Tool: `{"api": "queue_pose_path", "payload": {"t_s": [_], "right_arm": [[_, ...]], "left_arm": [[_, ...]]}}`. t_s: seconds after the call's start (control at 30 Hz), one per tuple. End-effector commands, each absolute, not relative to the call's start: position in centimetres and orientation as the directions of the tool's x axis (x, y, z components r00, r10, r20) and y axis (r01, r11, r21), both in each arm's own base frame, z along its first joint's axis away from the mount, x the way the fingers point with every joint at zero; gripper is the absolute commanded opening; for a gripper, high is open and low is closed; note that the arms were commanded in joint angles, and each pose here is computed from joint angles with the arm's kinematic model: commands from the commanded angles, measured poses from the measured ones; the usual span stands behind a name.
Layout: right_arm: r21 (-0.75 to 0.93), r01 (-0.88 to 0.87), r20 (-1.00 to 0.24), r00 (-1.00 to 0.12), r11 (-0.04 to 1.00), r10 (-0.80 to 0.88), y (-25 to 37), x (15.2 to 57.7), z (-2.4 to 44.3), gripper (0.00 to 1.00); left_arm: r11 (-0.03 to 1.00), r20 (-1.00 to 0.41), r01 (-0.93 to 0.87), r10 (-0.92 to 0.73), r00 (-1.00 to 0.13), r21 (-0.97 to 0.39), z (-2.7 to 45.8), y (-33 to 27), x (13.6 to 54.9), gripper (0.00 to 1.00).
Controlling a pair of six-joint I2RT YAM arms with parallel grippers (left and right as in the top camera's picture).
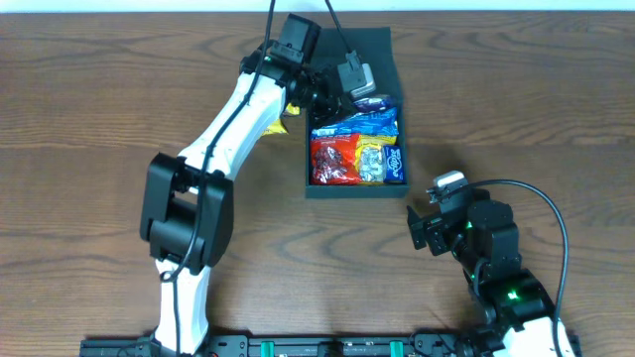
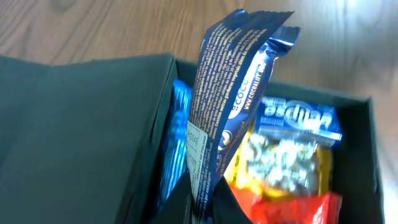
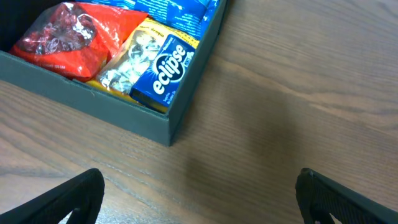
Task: Pack container
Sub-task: 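Lower the dark blue bar upright into the box with the left gripper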
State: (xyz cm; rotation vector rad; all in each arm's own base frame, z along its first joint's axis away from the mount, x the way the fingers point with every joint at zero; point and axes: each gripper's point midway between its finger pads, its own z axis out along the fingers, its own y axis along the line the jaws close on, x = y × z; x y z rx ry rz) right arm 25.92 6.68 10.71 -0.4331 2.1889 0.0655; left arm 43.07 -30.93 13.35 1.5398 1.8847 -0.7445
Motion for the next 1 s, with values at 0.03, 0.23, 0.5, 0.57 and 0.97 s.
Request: {"api": "queue_pose_path", "payload": {"t_s": [0.03, 0.23, 0.5, 0.57, 0.97], "right_arm": [[-0.096, -0.315, -0.784, -0.561, 0.944, -0.267, 6.4, 25.9, 10.6, 0.99], [-0.096, -0.315, -0.784, -0.561, 0.944, -0.267, 6.4, 25.9, 10.6, 0.99], [-0.096, -0.315, -0.784, -0.56, 0.944, -0.267, 6.4, 25.9, 10.6, 0.99], [-0.096, -0.315, -0.784, -0.561, 0.944, -0.267, 6.4, 25.9, 10.6, 0.99], [-0.096, -0.315, -0.784, -0.56, 0.944, -0.267, 6.4, 25.9, 10.6, 0.99]], "left_arm": [[0.163, -0.782, 0.976, 0.584, -0.216, -0.148, 14.6, -32.6, 42.9, 0.09], [0.17, -0.754, 0.962, 0.598, -0.272, -0.212, 12.3, -33.3, 42.4, 0.09], [0.187, -0.733, 0.964, 0.627, -0.265, -0.189, 11.4, -33.3, 42.5, 0.1], [0.229, -0.699, 0.961, 0.661, -0.272, -0.158, 10.6, -32.6, 43.2, 0.09], [0.236, -0.576, 0.964, 0.774, -0.262, -0.121, 8.4, -32.0, 41.3, 0.15]]}}
